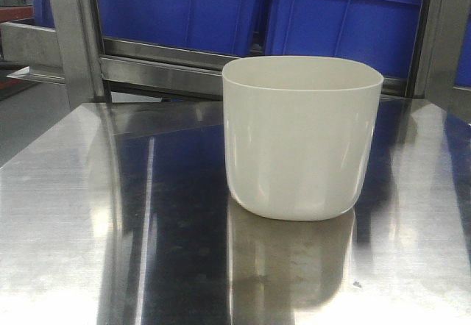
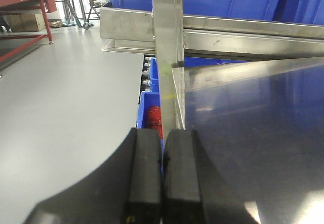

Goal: Move white bin to right shelf second layer

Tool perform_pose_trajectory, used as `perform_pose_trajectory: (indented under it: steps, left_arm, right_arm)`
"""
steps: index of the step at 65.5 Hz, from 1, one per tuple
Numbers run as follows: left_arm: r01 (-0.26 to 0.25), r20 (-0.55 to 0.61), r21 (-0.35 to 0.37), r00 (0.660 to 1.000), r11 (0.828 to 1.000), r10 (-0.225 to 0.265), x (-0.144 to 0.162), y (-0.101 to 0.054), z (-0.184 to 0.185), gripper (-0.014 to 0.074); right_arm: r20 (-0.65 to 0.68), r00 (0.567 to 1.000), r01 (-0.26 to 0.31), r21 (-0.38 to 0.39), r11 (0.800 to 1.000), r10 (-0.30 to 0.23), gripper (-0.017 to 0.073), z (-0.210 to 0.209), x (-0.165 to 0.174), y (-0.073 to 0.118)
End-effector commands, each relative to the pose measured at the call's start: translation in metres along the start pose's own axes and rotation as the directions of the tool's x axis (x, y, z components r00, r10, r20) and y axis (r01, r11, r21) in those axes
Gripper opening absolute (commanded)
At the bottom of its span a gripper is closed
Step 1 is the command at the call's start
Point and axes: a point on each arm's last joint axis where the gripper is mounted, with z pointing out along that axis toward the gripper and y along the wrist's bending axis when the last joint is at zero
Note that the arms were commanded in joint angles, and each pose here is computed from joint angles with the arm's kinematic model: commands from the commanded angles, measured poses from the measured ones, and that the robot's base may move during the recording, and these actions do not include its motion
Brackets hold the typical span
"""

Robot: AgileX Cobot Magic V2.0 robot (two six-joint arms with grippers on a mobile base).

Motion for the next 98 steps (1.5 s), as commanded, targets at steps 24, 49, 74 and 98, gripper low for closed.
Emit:
perform_pose_trajectory:
  steps: [24, 49, 74, 98]
  left_arm:
    - [0.003, 0.052, 0.002, 0.999, 1.0, -0.003, 0.004, 0.0, 0.002, 0.0085]
    - [0.003, 0.052, 0.002, 0.999, 1.0, -0.003, 0.004, 0.0, 0.002, 0.0085]
    - [0.003, 0.052, 0.002, 0.999, 1.0, -0.003, 0.004, 0.0, 0.002, 0.0085]
    - [0.003, 0.052, 0.002, 0.999, 1.0, -0.003, 0.004, 0.0, 0.002, 0.0085]
  right_arm:
    - [0.012, 1.0, 0.0, 0.014, 1.0, 0.0, 0.0056, 0.021, -0.057, 0.01]
    - [-0.311, 0.948, -0.073, -0.003, 0.997, 0.068, 0.0058, 0.09, -0.182, 0.043]
    - [-0.638, 0.77, -0.069, -0.105, 0.992, -0.014, 0.0497, 0.147, -0.212, 0.079]
    - [-0.72, 0.667, -0.067, -0.314, 0.947, -0.192, 0.0497, 0.176, -0.175, 0.142]
